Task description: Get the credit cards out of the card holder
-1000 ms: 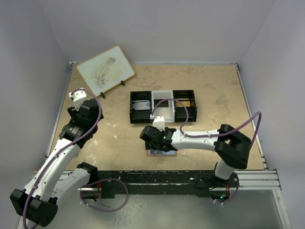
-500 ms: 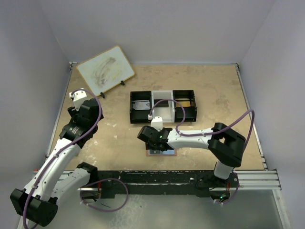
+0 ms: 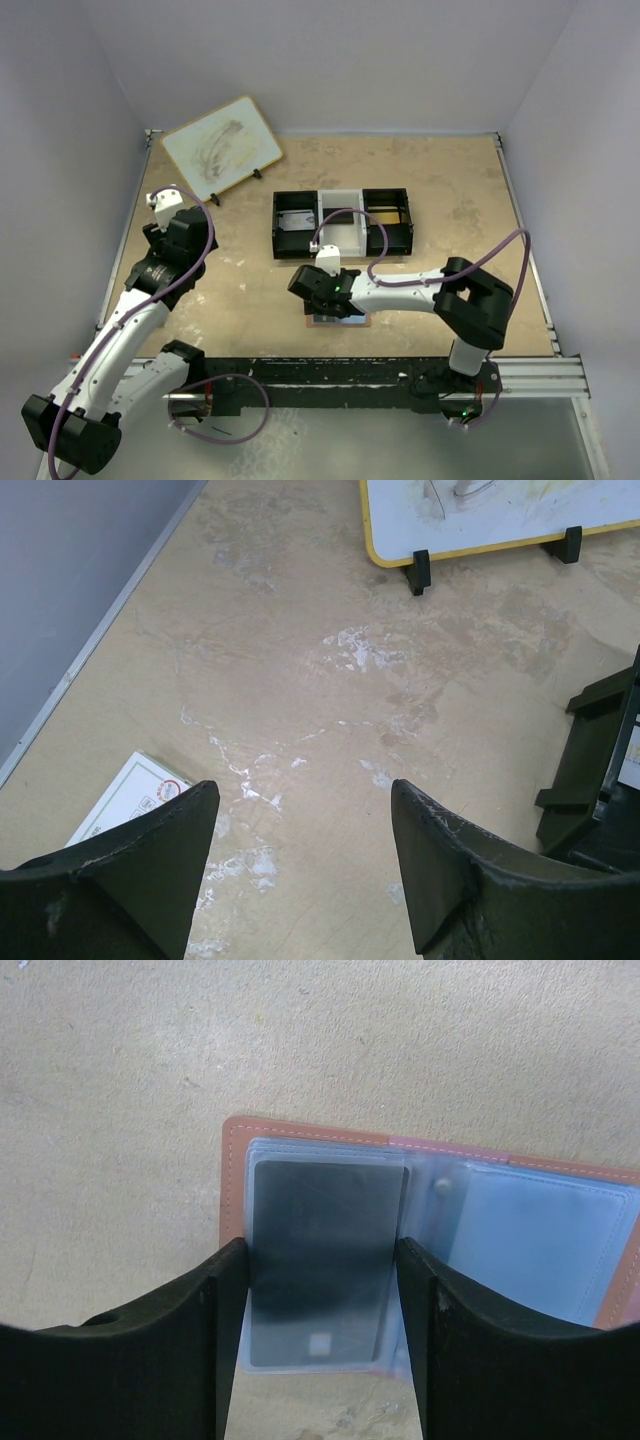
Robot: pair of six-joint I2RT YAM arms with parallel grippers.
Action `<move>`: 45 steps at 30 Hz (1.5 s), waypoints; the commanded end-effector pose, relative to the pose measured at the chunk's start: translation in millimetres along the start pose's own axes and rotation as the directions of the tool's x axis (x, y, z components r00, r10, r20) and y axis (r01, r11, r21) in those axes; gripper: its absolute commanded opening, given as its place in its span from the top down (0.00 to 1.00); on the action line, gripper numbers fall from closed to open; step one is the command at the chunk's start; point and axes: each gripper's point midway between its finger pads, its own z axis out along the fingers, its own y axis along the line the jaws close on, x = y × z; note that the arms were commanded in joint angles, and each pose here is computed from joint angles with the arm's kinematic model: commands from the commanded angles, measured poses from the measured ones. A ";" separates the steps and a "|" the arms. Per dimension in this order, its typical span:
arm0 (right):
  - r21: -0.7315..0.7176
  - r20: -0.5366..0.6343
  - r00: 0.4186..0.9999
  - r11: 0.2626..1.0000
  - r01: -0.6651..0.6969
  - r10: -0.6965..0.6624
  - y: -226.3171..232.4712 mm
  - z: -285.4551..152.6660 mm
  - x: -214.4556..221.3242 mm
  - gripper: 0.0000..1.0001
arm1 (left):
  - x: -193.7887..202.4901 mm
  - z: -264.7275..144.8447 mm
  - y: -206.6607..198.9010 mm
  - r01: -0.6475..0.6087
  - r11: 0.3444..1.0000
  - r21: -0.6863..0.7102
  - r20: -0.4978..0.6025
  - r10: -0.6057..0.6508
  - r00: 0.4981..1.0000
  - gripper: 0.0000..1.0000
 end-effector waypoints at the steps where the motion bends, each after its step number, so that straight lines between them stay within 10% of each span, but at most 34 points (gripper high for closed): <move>1: -0.059 -0.049 0.999 0.998 -0.014 0.011 3.9 5.6 15.0 0.41 | -9.2 -1.4 -2.4 -0.001 1.000 0.012 0.021 0.001 1.000 0.33; 9: -0.235 -0.092 0.993 0.968 -0.093 0.074 12.0 3.9 14.5 0.32 | -6.7 -0.6 -5.4 -0.005 1.000 0.026 0.011 0.005 1.000 0.33; 22: 0.018 -0.052 0.999 1.000 -0.010 0.011 -21.7 18.3 11.7 0.32 | -4.7 0.9 -7.8 -0.014 0.999 0.032 0.001 0.014 1.000 0.33; 45: -0.252 -0.117 0.992 0.964 -0.083 0.055 13.6 6.5 19.1 0.41 | -3.2 1.3 -8.7 -0.018 0.999 0.036 -0.004 0.019 1.000 0.33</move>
